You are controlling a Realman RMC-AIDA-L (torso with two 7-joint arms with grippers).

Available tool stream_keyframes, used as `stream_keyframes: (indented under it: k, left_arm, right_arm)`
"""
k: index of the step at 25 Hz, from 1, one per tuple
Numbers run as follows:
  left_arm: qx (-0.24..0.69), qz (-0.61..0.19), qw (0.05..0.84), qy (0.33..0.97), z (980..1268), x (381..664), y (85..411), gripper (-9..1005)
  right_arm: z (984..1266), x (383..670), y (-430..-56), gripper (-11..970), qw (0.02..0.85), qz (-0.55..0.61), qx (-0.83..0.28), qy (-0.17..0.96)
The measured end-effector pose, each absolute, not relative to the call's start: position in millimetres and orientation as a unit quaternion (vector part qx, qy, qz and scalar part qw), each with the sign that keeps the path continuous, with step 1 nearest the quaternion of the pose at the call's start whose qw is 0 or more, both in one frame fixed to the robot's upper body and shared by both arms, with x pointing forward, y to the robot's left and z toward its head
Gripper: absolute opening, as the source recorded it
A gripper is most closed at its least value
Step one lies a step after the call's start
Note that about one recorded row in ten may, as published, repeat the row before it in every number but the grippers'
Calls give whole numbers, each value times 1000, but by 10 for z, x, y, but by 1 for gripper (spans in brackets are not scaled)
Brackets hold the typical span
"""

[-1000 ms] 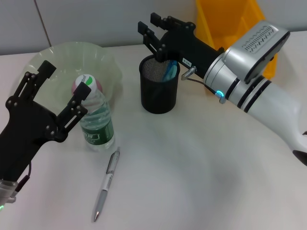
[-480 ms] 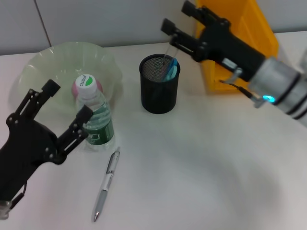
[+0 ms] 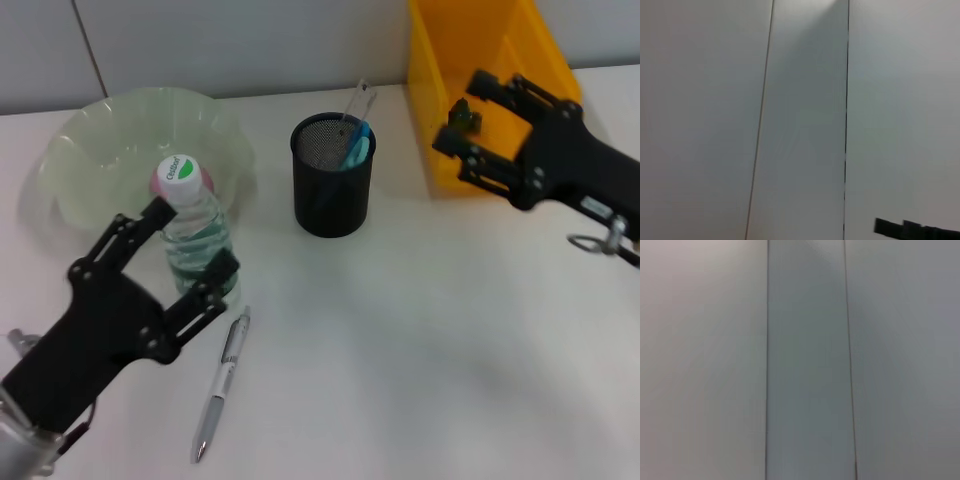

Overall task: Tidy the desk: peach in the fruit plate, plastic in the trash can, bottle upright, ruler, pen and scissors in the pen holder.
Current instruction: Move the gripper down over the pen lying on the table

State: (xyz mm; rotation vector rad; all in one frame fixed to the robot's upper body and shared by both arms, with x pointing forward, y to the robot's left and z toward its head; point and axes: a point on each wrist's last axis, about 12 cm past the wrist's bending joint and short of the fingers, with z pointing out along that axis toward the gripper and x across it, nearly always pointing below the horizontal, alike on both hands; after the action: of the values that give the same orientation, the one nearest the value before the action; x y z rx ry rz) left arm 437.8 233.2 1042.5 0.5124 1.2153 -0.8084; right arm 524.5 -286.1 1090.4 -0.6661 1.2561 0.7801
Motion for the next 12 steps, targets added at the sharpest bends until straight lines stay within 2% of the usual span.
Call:
stream_keyframes:
  k: [2, 7, 12]
  left_arm:
    - [232, -364, 711, 555, 10429, 4419, 2268, 813]
    - [238, -348, 710, 563, 10515, 4464, 2140, 812]
    - [259, -294, 712, 583, 10762, 4441, 1975, 813]
  right_arm:
    - [10823, 5131, -2924, 762, 683, 342, -299, 572]
    - [10760, 5057, -2985, 762, 676, 334, -296, 586]
    - [10731, 5051, -2998, 762, 672, 329, -294, 595]
